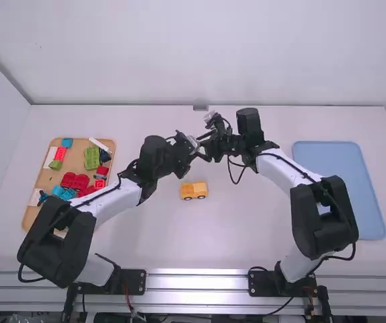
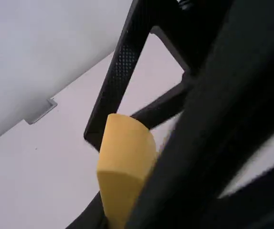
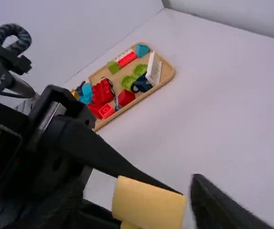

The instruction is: Assemble lego blocks to make yellow taxi

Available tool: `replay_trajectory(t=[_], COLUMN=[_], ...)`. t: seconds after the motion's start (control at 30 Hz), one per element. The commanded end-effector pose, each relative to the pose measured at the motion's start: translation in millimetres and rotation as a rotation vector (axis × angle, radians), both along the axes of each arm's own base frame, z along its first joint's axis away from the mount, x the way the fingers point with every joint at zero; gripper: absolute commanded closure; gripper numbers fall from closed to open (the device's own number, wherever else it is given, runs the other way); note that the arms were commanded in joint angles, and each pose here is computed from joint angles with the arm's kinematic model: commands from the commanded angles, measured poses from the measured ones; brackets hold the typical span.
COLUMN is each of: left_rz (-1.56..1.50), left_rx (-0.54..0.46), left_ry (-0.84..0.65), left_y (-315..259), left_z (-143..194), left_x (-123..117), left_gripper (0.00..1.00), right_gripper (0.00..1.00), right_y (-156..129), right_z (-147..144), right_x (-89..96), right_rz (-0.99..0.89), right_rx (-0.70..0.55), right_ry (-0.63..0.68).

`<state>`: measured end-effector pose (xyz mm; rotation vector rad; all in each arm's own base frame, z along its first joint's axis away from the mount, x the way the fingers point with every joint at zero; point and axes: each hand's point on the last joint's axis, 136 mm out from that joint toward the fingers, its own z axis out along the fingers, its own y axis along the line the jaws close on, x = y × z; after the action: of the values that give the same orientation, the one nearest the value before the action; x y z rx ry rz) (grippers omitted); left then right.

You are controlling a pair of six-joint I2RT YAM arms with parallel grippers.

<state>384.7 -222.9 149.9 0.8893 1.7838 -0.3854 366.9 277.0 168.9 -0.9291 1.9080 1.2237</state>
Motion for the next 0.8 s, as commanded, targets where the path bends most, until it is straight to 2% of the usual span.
replay_trajectory(t=[0.0,0.1,0.2,0.23,0.27,0.3,0.33,0.37,0.4,0.43,0.53,0.6,0.67,0.77], left_rz=[-0.03,0.016,0.058,0.062,0.062,0.064,0.064,0.067,0.078,0.089,0.229,0.328,0.373,0.259], left_rx=[-0.032,-0.053,-0.056,-0.055,-0.054,-0.059,-0.061,-0.065,-0.086,-0.098,-0.219,-0.266,-0.265,-0.236], left_ry=[-0.033,-0.024,-0.016,-0.016,-0.014,-0.009,-0.008,-0.004,0.009,0.016,0.097,0.185,0.252,0.256], left_y=[-9.4,-3.9,-0.8,-0.2,-0.2,-0.3,-0.3,-0.3,-0.3,0.5,14.1,23.1,27.9,14.8], left_z=[14.4,16.6,15.9,15.7,15.4,15.3,15.3,15.3,16.3,17.0,19.9,9.3,-3.5,-3.5], left_x=[-0.8,4.8,8.0,8.4,8.3,8.1,8.1,8.1,8.6,9.6,20.3,21.6,18.0,7.6], left_gripper=[0.98,0.98,0.98,0.97,0.91,0.73,0.71,0.47,0.01,0.01,0.01,0.01,0.01,0.01], right_gripper=[0.52,0.7,0.77,0.78,0.79,0.83,0.83,0.85,0.92,0.92,0.95,0.95,0.93,0.92], right_y=[5.1,9.9,11.3,11.2,11.2,11.4,11.4,11.4,10.6,9.2,-2.2,-9.3,-15.9,-26.4], right_z=[-2.7,-3.3,-3.5,-3.4,-3.2,-2.6,-2.5,-2.2,-1.7,-1.9,-8.0,-10.3,-7.7,-4.7], right_x=[-2.2,-6.5,-7.7,-7.3,-6.8,-6.6,-6.5,-6.2,-4.9,-3.2,13.9,22.4,28.1,36.9], right_rz=[0.008,0.021,0.025,0.024,0.022,0.026,0.026,0.03,0.032,0.026,-0.063,-0.103,-0.106,-0.127], right_rx=[-0.011,-0.012,-0.012,-0.012,-0.013,-0.012,-0.012,-0.013,-0.016,-0.018,-0.065,-0.087,-0.087,-0.089], right_ry=[-0.006,-0.002,-0.002,-0.004,-0.007,-0.018,-0.02,-0.033,-0.054,-0.059,-0.067,-0.08,-0.122,-0.154])
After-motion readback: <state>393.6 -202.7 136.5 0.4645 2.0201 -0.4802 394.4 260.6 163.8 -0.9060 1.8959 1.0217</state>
